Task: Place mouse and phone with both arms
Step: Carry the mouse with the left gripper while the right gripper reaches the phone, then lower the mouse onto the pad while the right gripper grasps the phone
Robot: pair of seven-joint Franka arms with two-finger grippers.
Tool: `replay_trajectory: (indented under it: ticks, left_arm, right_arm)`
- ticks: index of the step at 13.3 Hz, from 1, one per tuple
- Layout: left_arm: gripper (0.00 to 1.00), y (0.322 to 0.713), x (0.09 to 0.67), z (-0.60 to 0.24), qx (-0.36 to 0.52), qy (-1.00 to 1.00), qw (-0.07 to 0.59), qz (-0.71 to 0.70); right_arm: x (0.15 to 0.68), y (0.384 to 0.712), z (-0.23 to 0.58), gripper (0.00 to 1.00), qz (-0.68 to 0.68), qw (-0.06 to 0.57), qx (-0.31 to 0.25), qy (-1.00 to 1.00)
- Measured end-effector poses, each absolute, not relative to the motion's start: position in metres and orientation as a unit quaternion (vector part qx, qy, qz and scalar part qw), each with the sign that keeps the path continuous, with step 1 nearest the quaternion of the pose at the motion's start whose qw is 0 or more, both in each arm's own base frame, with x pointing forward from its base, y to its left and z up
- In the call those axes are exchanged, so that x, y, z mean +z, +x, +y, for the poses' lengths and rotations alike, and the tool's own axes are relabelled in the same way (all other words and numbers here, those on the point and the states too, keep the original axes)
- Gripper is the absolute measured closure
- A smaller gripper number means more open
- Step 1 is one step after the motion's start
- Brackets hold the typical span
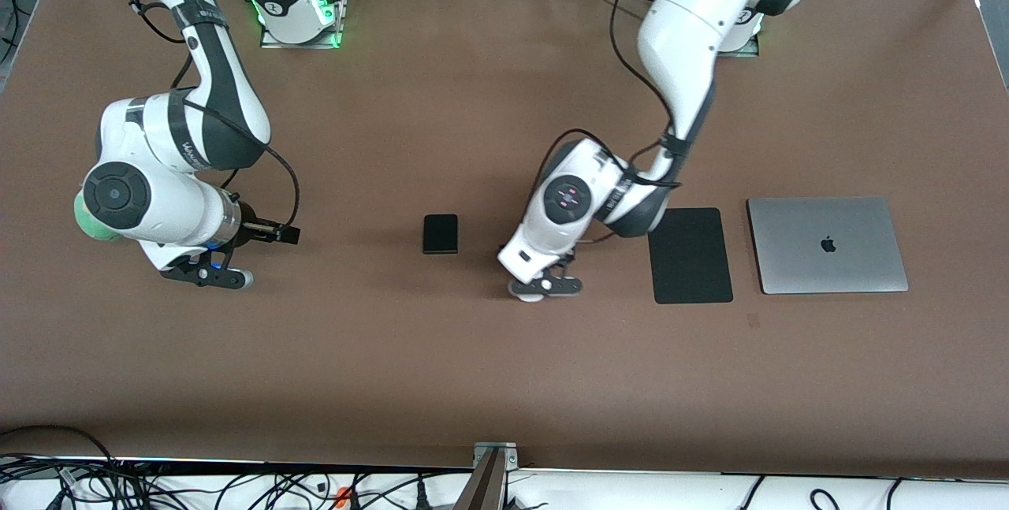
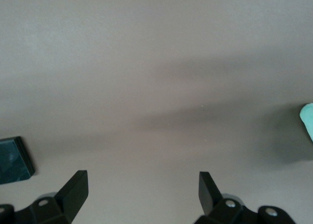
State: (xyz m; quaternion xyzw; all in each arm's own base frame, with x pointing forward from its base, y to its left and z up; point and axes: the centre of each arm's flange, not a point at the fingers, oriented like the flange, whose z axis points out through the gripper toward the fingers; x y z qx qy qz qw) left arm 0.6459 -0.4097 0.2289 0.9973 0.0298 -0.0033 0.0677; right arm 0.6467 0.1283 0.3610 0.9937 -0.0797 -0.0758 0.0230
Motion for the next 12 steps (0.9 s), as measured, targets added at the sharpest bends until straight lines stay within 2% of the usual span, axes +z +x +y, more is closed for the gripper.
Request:
replay_trajectory:
  ticks: [3,6,9,12]
  left_arm:
    - [0.38,0.665,0.255,-0.341,-0.012,0.997,0.07,0.013]
    - [0.38,0.659,0.266,-0.253,-0.032,0.998,0.058,-0.007]
    - [0.38,0.639,0.26,-0.169,-0.062,0.997,0.047,-0.007]
    - [0.38,0.613,0.236,-0.141,-0.091,0.995,0.04,0.005]
  right_arm:
    - [0.351,0.646,0.173,0.0,-0.089,0.02,-0.05,0.995]
    - [0.334,0.637,0.235,0.0,-0.06,0.013,-0.025,0.998]
    - [0.304,0.625,0.286,0.0,-0.026,-0.001,-0.013,1.0]
    - [0.272,0.606,0.338,0.0,0.01,-0.013,-0.002,1.0]
